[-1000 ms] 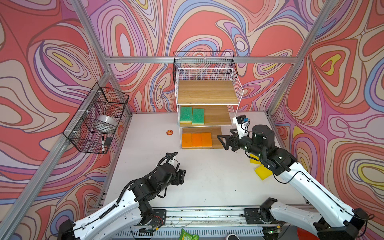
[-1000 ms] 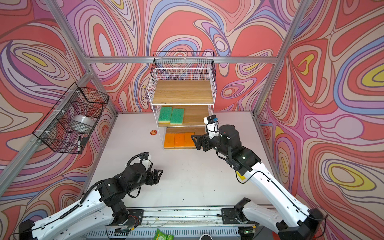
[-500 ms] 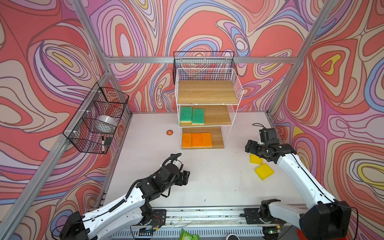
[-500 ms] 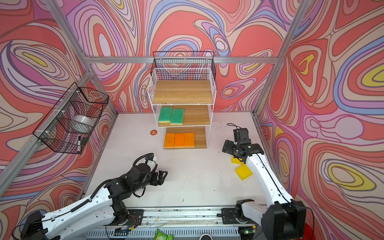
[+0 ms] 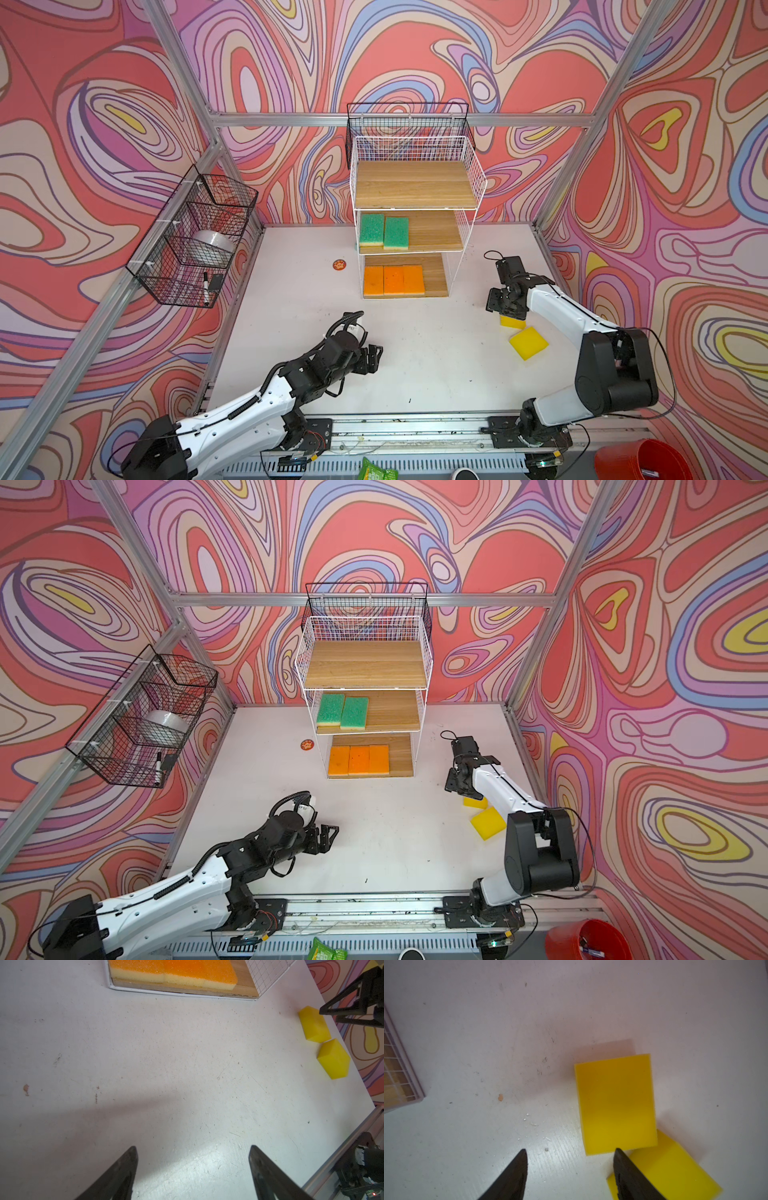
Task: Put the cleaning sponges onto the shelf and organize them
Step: 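Close right gripper on the nearer yellow sponge and lift it, then carry the yellow sponge with right gripper up to the top shelf tier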
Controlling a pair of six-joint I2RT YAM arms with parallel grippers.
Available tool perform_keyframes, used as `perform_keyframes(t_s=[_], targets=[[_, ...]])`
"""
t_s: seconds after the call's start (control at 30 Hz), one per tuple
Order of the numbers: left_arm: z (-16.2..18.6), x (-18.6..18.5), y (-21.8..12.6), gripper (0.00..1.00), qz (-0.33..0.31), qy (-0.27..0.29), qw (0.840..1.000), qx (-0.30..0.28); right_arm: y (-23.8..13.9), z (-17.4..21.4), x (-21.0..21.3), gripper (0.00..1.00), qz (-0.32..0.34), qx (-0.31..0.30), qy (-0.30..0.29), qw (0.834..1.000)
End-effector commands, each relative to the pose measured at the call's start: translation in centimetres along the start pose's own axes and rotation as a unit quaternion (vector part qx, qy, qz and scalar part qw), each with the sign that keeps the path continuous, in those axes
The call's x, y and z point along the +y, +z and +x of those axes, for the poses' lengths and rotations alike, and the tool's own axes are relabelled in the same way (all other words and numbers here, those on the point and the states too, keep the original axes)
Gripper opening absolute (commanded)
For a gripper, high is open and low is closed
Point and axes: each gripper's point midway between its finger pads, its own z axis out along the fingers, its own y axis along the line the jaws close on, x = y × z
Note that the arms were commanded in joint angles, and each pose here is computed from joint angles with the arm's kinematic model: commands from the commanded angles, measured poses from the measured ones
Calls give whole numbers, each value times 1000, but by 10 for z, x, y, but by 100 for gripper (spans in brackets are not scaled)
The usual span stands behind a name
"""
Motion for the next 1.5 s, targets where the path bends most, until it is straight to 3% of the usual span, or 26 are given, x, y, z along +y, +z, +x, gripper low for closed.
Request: perform_keyframes(t_s=[0.0, 0.3, 0.43, 0.67, 0.9, 1.23, 1.33, 1.47], targets=[[-5, -6, 6, 85, 15, -10, 1000, -6, 9, 0, -6, 65, 18, 2, -2, 1000], [-1, -11, 19, 84, 23, -21, 999, 10, 49, 17, -5, 52, 11, 52, 12, 999], [-5, -12, 16, 84, 19, -16, 1000, 8, 52, 18, -7, 32, 8, 61, 18, 998], [-16, -15, 6, 84, 13, -6, 1000, 2, 23, 0, -5, 10, -10, 20, 20, 1000], [-34, -22, -16, 84, 17, -4, 1000, -11, -57, -31, -6, 6, -52, -79, 25, 995], [-76, -37, -65, 84, 13, 16, 998, -51, -179, -69, 17, 7, -174, -183, 19, 967], [-90, -41, -83, 84, 10, 22, 997, -68, -230, -86, 25, 8, -217, -231, 9, 948], [-103, -42, -104, 84, 7, 24, 996, -89, -305, -98, 35, 8, -285, -298, -12, 911]])
